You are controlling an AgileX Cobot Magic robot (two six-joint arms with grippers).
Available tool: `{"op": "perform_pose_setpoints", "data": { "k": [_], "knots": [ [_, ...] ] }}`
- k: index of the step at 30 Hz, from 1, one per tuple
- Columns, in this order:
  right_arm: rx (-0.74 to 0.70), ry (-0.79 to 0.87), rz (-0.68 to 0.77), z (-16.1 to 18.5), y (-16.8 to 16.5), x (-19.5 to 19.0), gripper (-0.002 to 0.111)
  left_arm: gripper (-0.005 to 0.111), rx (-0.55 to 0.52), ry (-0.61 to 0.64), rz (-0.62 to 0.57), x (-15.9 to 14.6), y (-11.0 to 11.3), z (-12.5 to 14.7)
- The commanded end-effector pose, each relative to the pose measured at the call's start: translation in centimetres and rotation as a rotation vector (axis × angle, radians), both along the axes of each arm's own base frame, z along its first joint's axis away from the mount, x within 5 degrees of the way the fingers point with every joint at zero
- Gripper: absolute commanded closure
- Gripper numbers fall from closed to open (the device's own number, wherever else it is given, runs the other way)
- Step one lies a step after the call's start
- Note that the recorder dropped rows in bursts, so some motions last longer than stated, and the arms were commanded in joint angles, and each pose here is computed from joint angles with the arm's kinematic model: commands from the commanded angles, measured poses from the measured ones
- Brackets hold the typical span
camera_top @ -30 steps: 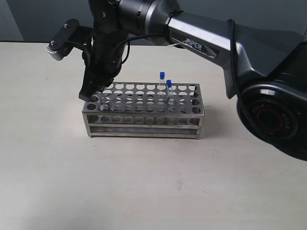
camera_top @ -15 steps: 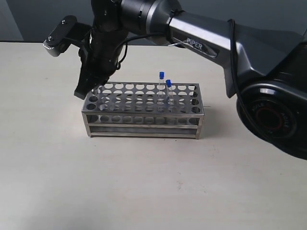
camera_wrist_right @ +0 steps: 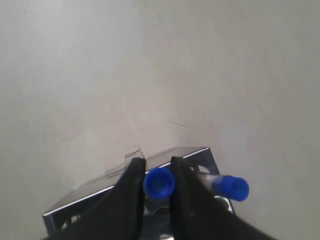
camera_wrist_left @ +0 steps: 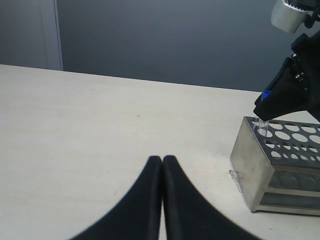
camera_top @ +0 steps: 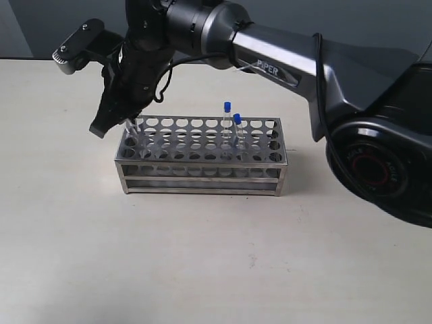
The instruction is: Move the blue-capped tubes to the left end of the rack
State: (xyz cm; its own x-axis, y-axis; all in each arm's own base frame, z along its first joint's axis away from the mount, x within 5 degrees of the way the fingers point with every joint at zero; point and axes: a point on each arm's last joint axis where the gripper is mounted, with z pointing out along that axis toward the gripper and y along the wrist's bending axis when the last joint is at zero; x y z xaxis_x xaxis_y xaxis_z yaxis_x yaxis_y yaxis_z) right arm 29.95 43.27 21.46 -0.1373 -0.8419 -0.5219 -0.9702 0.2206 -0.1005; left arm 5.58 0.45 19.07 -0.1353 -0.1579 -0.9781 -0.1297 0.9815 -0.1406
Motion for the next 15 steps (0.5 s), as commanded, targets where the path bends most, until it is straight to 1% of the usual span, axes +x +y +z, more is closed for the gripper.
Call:
{"op": "perform_pose_setpoints", "data": {
  "k": [1,5,9,15],
  "knots": [
    [-0.045,0.08,-0.016,-1.75,0.22,-0.8,0.108,0.106,0.001,-0.006,-0.012,-0.04,-0.07,0.11],
    [-0.049,0.073,-0.041,-1.53,0.09,-0.68,0.108,0.106,0.001,-0.006,-0.012,-0.04,-0.07,0.11],
    [-0.101,0.031,-0.063,-1.45,-0.44,-0.31,0.108,0.106,0.001,-0.006,-0.012,-0.04,-0.07,0.11],
    [-0.095,0.026,-0.067,-1.14,-0.47,-0.32,0.108,0.106,0.001,-0.006,-0.012,-0.04,-0.07,0.11]
  ]
}}
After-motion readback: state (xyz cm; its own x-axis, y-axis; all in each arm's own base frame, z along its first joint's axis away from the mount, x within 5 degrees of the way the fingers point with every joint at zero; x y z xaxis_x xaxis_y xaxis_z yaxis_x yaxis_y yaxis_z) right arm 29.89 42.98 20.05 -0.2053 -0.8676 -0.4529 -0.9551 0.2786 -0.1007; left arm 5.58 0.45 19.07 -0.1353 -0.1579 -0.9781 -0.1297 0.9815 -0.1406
